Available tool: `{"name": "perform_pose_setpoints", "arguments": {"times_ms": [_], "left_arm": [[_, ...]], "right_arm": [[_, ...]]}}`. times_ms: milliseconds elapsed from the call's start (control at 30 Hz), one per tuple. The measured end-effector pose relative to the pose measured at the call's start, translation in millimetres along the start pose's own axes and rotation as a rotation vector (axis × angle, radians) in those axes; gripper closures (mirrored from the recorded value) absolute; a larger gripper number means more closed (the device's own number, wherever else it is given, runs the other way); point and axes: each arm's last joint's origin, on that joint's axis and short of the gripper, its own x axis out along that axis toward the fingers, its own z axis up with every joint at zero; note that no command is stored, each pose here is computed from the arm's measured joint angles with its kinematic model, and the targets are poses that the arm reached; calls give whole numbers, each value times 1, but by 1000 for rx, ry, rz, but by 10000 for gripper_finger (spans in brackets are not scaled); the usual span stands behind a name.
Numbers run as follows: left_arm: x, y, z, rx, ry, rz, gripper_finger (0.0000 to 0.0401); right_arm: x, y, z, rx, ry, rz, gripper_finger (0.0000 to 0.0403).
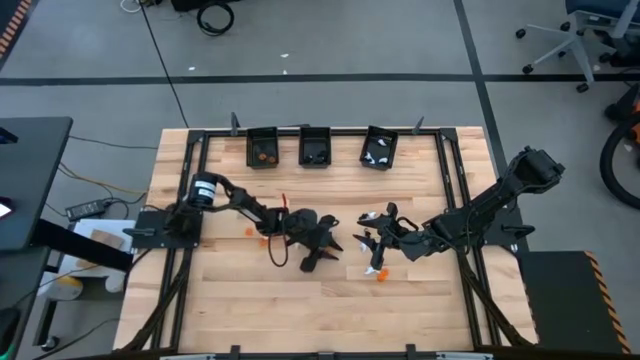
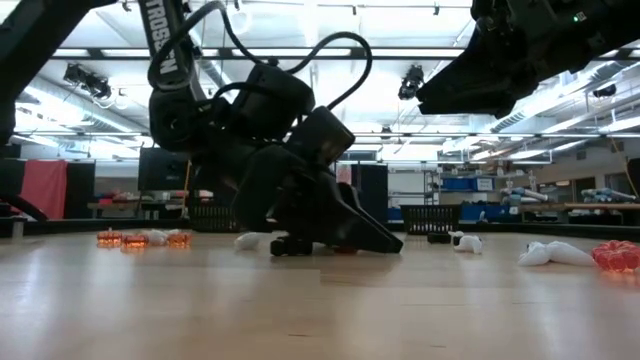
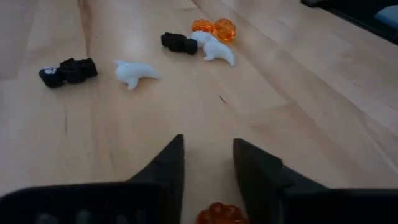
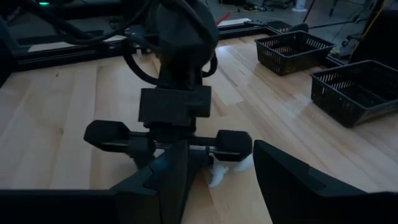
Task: Sort Halloween decoration
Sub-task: Put the white ghost toy into the right black basket, then put the orange pumpkin toy into the left black basket
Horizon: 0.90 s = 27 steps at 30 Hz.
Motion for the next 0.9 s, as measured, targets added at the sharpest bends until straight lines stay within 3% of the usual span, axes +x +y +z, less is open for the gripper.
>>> {"name": "perform_pose_setpoints", "arguments": {"times_ms": [100, 267, 533, 900], "left_arm": [[0, 0, 0, 11, 1, 2, 335], [-1, 1, 0, 30, -3, -8, 379], [-2, 2, 6, 60, -64, 16, 393], [-11, 0, 17, 79, -24, 22, 393]], "right_arm": [[0, 0, 0, -5, 1, 3, 214], [0, 0, 0, -5, 2, 6, 214], [0, 0, 0, -5, 3, 6, 214], [7, 5, -11, 3, 39, 44, 214]]}}
